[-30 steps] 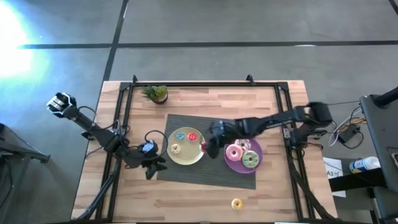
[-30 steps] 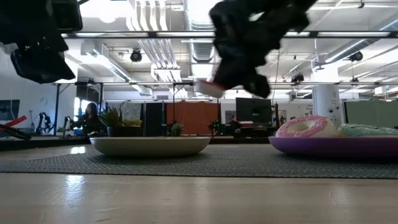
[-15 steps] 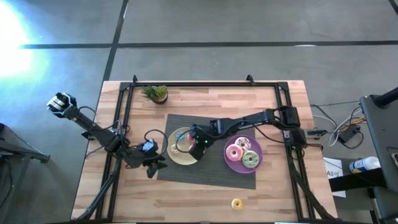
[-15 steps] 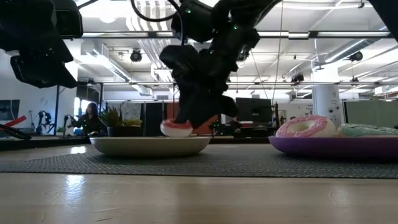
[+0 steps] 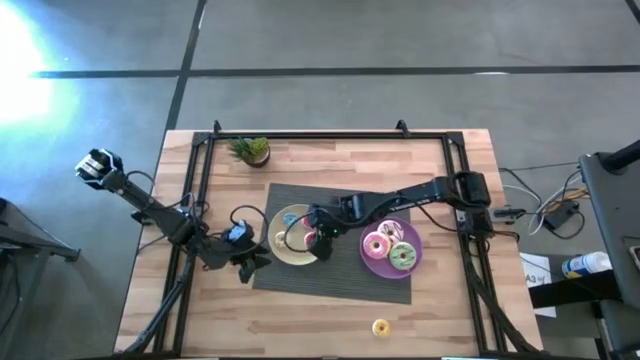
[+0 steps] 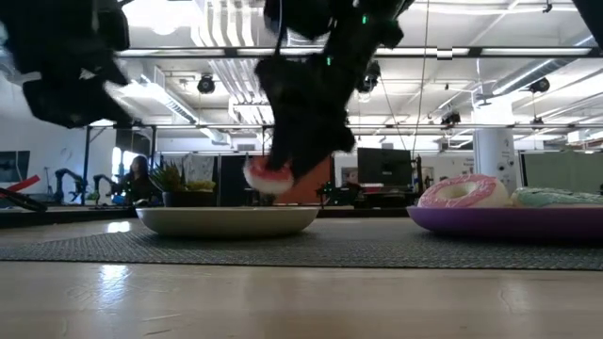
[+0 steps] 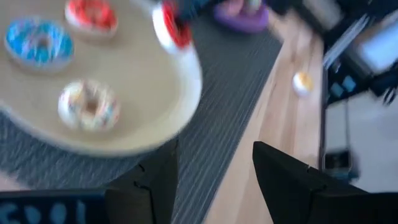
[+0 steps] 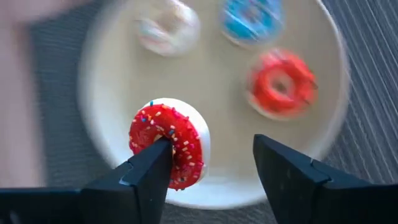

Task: Pick & Place donuts
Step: Put the small red donut on the beige plate, then put the small yellow donut on the beige plate

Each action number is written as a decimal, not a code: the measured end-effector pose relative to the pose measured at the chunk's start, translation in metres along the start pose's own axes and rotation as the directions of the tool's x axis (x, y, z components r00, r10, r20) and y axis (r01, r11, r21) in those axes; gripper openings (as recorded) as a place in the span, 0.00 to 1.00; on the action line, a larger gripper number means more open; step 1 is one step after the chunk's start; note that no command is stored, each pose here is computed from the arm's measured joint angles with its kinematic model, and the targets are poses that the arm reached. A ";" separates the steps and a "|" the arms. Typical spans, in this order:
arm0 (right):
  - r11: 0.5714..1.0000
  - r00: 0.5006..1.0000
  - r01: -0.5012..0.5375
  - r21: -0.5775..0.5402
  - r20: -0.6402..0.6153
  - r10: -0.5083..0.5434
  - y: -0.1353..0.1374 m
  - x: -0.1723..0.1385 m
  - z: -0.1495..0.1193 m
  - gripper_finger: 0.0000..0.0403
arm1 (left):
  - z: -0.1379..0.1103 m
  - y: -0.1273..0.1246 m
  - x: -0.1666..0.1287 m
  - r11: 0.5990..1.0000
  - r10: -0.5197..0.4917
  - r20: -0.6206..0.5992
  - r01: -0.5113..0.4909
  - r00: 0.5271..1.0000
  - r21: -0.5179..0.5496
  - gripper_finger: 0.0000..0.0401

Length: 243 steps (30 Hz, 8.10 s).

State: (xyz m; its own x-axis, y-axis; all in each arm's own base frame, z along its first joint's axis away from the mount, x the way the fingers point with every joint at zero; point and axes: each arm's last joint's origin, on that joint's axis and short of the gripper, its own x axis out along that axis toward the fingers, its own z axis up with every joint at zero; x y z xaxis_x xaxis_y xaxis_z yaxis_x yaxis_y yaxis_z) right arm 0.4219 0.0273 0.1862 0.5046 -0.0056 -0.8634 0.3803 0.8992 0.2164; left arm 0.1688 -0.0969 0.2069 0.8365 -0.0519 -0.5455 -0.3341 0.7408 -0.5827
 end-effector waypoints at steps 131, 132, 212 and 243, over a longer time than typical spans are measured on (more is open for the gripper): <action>0.433 0.906 0.395 -0.810 0.421 -0.038 0.049 -0.124 -0.062 0.49 | 0.168 0.015 0.103 0.892 -0.445 -0.040 0.439 0.895 -0.103 0.00; 0.439 0.906 0.395 -0.807 0.421 -0.040 0.048 -0.123 -0.062 0.47 | 0.167 0.015 0.103 0.893 -0.445 -0.042 0.439 0.895 -0.096 0.00; 0.998 0.959 0.026 -0.058 -0.279 -0.041 -0.021 -0.049 -0.015 0.46 | 0.100 -0.023 -0.023 0.940 0.220 0.287 -0.281 0.932 0.192 0.47; 0.916 0.906 -0.211 -0.342 -0.421 0.052 0.140 -0.036 -0.204 0.46 | 0.095 -0.025 -0.022 0.928 0.170 0.213 -0.229 0.962 0.295 0.47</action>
State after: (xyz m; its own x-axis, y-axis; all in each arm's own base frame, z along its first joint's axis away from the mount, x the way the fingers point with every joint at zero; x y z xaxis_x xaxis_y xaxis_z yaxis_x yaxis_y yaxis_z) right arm 0.2991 0.2423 0.1541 0.1502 0.2258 -0.9625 -0.0231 0.9741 0.2249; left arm 0.1997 -0.0510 0.2910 0.8403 0.2186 -0.4961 -0.3737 0.8965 -0.2379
